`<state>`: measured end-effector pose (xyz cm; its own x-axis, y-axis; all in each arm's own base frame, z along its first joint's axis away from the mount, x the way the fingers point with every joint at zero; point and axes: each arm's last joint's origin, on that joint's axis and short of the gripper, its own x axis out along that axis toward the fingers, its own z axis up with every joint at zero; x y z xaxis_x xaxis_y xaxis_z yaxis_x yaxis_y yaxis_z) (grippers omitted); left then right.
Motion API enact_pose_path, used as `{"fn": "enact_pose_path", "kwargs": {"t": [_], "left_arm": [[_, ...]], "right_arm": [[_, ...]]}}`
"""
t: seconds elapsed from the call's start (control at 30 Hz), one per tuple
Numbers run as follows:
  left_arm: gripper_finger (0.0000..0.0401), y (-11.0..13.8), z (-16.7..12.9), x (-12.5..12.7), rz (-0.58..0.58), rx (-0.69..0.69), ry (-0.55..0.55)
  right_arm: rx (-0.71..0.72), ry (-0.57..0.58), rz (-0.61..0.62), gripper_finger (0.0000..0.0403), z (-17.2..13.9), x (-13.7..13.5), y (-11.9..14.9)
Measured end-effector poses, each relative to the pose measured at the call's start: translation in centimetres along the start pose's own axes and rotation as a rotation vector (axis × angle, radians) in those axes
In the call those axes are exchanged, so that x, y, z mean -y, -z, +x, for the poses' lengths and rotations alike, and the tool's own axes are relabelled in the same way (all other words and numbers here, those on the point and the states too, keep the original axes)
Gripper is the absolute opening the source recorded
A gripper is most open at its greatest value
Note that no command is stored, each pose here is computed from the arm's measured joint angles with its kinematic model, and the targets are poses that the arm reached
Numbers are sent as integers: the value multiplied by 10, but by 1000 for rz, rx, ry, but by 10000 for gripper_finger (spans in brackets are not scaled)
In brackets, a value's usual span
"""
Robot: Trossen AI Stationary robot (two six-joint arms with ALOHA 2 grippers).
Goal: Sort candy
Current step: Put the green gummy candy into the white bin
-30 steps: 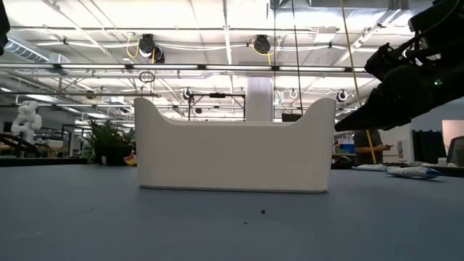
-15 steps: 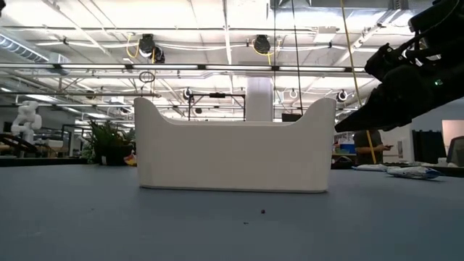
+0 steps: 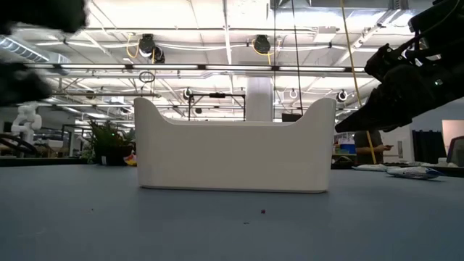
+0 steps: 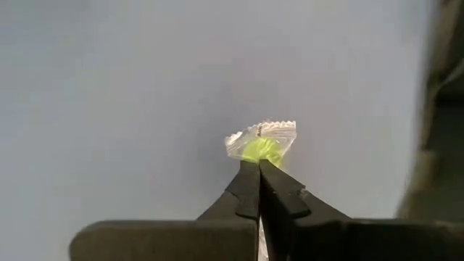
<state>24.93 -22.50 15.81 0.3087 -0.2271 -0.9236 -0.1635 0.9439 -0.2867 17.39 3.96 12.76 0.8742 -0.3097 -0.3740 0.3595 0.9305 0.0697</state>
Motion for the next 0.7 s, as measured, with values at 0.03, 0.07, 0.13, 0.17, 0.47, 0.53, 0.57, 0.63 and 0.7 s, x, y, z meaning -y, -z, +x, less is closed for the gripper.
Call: {"fn": "enact_pose_path", "kwargs": {"t": [0.03,0.07,0.13,0.17,0.47,0.53,0.57,0.63,0.7], "left_arm": [[2,-5,-6,-1,14,28,14],[2,-10,-13,-2,25,60,21],[2,-21,-25,-7,41,148,16],[2,-28,-31,-10,40,200,8],[1,-99,-58,-48,114,562,-19],[1,-111,-56,-64,132,562,-62],[1,-115,-54,-73,136,549,-85],[1,-124,-50,-89,125,537,-113],[1,-132,-47,-101,129,521,-118]], "right_arm": [[0,0,5,0,0,0,0],[-1,-1,11,0,0,0,0],[-9,-10,23,0,0,0,1],[-18,-21,22,0,0,0,1],[-41,-36,-3,0,1,-5,8],[-42,-35,-4,0,3,-6,9],[-47,-33,-7,0,3,-6,10],[-46,-33,-7,0,5,-7,11],[-47,-34,-9,0,6,-7,12]]}}
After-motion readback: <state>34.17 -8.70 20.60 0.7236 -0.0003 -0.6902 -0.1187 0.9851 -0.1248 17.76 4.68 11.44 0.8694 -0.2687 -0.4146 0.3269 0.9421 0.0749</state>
